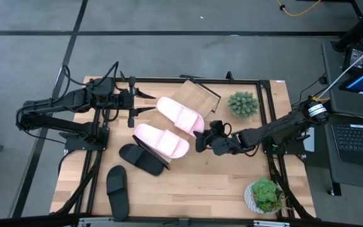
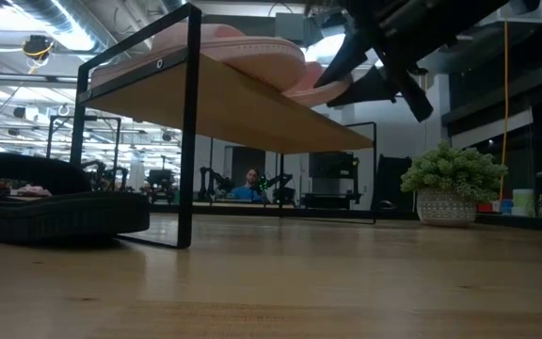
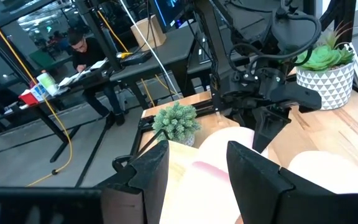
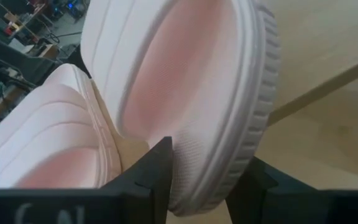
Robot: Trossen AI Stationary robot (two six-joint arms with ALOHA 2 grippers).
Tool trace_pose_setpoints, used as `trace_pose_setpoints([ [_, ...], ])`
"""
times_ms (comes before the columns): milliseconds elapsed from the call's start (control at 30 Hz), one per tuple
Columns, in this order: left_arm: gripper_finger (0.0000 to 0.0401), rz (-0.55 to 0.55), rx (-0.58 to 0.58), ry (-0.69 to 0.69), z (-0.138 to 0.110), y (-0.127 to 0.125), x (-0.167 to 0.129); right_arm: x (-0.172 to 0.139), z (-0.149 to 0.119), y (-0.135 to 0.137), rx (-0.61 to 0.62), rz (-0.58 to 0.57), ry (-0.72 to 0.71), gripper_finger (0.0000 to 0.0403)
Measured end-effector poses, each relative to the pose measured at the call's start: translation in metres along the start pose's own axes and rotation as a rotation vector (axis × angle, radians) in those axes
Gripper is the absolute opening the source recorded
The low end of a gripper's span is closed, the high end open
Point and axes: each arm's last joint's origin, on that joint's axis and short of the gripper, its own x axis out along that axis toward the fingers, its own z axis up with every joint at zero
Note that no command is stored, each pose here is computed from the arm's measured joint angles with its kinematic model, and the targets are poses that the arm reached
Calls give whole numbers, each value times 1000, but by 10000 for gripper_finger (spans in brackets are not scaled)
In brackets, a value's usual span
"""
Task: Pick and place slides into the shelf
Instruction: Put the pink slides on the shelf
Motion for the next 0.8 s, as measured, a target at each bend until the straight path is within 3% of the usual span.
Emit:
trace_pose_setpoints([
  [300,153,0,0,0,0,0,0,-6,18,31,71,63,68,123],
  [567,153,0,0,0,0,0,0,-18,37,39,89,-99,190,123],
  [800,153,0,0,0,0,0,0,-12,41,37,107,-96,257,123],
])
